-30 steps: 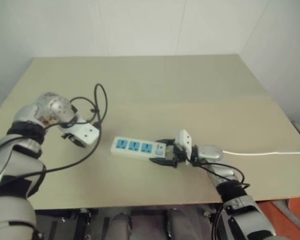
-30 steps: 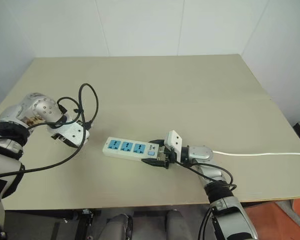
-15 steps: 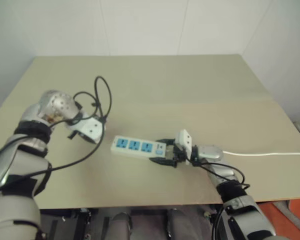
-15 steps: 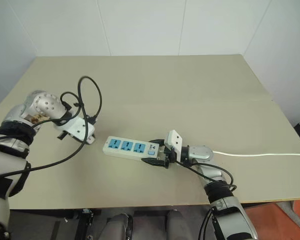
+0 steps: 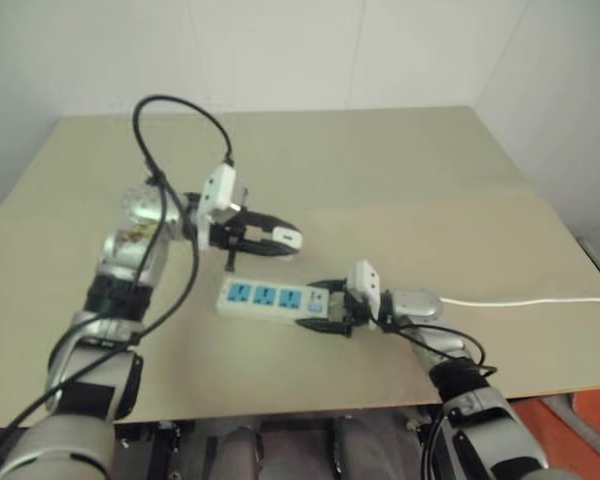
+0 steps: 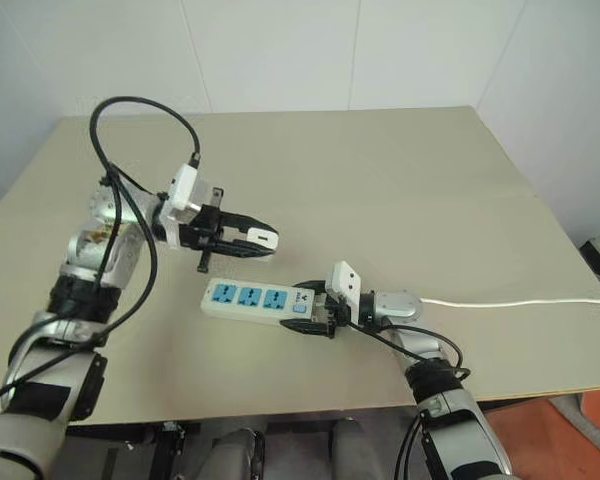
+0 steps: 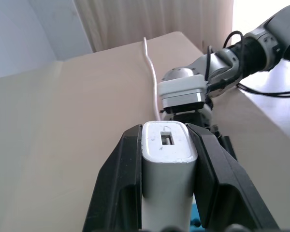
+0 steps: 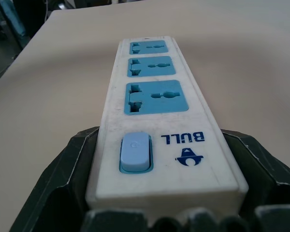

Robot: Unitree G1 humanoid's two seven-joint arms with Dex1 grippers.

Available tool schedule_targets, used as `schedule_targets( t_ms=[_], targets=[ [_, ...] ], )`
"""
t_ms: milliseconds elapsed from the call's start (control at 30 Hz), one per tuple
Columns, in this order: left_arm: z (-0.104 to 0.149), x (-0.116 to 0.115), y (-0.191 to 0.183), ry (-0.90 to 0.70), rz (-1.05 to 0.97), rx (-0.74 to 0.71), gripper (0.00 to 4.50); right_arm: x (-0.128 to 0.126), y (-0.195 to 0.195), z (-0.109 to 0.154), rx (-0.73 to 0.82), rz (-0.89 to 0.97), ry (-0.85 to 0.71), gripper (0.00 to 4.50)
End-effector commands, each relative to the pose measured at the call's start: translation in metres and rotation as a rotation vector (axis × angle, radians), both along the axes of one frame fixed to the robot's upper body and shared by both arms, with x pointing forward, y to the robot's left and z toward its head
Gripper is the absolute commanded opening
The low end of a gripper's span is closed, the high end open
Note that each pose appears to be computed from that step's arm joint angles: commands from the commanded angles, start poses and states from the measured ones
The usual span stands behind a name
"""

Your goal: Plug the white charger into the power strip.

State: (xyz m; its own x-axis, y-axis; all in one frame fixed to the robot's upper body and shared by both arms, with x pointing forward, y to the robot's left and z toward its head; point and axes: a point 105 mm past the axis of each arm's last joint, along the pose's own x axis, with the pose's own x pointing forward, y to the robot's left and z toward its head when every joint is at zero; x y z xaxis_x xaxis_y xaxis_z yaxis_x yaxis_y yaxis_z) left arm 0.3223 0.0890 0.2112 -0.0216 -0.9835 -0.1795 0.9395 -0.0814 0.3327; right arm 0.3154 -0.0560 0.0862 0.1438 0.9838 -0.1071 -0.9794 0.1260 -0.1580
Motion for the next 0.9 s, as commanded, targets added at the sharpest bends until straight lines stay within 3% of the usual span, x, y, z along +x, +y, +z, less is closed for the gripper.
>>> schedule_targets(
  t_ms=[33, 300, 567, 900],
  targets=[
    [0.015, -0.012, -0.005, -0.005, -0.022, -0.066, 1.02, -0.007, 0.005, 0.003, 0.005, 0.086, -0.006, 3.42],
    [0.006, -0.038, -0.004, 0.123, -0.053, -0.142, 1.02, -0.021, 0.009, -0.001, -0.001, 0.187, 0.049, 3.42],
    [-0.019, -0.042, 0.002, 0.220, 0.084, -0.288, 1.02, -0.022, 0.011, -0.005, -0.004, 0.184, 0.052, 3.42],
    [-0.051, -0.044, 0.006, 0.229, 0.153, -0.267, 1.02, -0.021, 0.011, -0.006, -0.009, 0.171, 0.053, 3.42]
  ],
)
